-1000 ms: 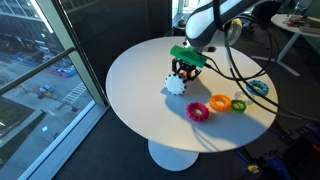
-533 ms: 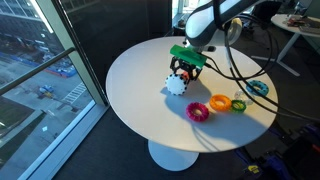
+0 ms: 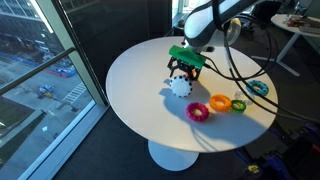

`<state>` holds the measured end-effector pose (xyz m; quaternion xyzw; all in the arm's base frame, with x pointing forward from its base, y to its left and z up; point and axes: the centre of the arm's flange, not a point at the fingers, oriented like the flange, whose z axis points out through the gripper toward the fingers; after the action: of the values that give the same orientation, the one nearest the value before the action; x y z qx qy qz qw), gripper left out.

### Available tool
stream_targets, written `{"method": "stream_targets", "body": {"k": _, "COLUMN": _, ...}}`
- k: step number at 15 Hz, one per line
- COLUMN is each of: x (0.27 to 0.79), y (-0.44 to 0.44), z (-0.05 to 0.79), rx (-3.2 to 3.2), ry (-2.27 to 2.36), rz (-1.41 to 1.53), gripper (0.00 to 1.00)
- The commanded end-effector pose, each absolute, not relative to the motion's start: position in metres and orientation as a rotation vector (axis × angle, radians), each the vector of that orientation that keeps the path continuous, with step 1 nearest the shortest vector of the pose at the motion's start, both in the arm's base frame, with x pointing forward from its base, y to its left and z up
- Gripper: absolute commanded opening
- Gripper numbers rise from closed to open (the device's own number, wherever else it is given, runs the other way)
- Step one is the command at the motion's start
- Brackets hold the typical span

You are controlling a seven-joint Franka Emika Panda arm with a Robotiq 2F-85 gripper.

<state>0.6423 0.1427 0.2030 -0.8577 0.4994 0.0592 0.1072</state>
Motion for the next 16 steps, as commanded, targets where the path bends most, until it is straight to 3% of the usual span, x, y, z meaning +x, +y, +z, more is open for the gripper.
{"method": "stream_targets", "body": {"k": 1, "x": 0.6406, "y": 0.1479, "z": 0.212, "rx": -2.532, "ry": 1.41, "rz": 0.183, "gripper": 1.0}}
{"method": "stream_targets", "body": {"k": 4, "x": 0.6396, "y": 0.1517, "z": 0.2114, "rx": -2.54, "ry": 1.39, "rz": 0.183, "gripper": 1.0}}
{"method": "stream_targets", "body": {"k": 5, "x": 0.6396, "y": 0.1524, "z": 0.2114, "rx": -2.54, "ry": 1.388, "rz": 0.181, "gripper": 0.75}}
{"method": "stream_targets", "body": {"k": 6, "x": 0.6396, "y": 0.1526, "z": 0.2117, "rx": -2.542, "ry": 1.385, "rz": 0.18, "gripper": 0.74}}
{"method": "stream_targets", "body": {"k": 12, "x": 0.6411, "y": 0.1499, "z": 0.2154, "rx": -2.544, "ry": 1.365, "rz": 0.189, "gripper": 0.25}}
{"method": "stream_targets", "body": {"k": 14, "x": 0.642, "y": 0.1484, "z": 0.218, "rx": -2.543, "ry": 1.363, "rz": 0.183, "gripper": 0.15}}
{"method": "stream_targets", "body": {"k": 16, "x": 0.6423, "y": 0.1468, "z": 0.2211, "rx": -2.54, "ry": 1.361, "rz": 0.18, "gripper": 0.15}}
